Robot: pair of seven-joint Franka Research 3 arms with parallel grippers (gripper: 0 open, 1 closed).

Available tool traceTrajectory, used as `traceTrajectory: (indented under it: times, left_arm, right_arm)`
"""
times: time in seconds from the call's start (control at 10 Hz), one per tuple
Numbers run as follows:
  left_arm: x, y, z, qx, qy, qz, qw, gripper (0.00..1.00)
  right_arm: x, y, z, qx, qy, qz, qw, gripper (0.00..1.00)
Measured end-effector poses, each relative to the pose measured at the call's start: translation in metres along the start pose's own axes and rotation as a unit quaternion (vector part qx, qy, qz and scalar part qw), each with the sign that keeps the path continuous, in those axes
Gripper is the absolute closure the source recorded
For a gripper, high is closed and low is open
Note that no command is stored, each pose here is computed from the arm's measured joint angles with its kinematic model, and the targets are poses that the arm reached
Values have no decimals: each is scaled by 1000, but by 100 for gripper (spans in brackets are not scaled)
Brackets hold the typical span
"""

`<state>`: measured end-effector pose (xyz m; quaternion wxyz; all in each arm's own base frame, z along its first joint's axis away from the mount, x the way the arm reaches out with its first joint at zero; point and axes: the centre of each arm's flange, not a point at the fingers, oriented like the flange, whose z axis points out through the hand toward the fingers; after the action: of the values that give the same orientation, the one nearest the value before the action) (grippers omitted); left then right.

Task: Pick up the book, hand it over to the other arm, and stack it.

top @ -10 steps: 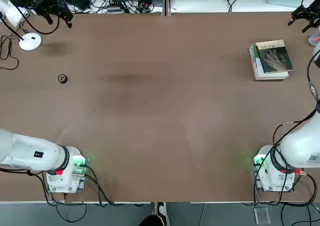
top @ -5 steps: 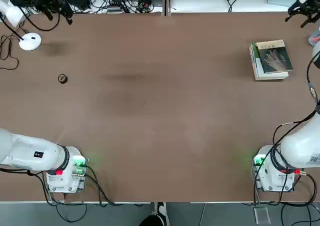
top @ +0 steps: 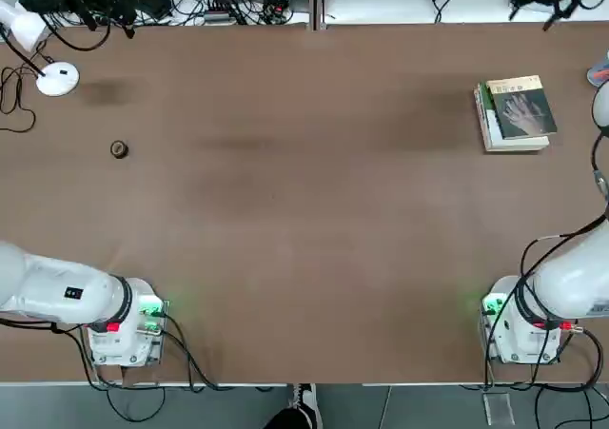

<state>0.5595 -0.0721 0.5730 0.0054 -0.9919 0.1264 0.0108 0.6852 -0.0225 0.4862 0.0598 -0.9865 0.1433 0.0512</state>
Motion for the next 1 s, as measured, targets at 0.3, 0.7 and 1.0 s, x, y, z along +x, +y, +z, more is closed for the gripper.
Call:
traceTrajectory:
  times: [0.3,0.7,1.0]
  left_arm:
    - [1,-1,-4,0,4,-1,1000,0]
    - [1,-1,-21,0,12,-17,1000,0]
    - [-2,0,-44,0,18,-37,999,0]
  right_arm:
    - [-34,-10,-44,-12,13,-20,1000,0]
    - [-81,-15,-102,-29,25,-43,998,0]
    - [-110,-16,-129,-32,37,-54,997,0]
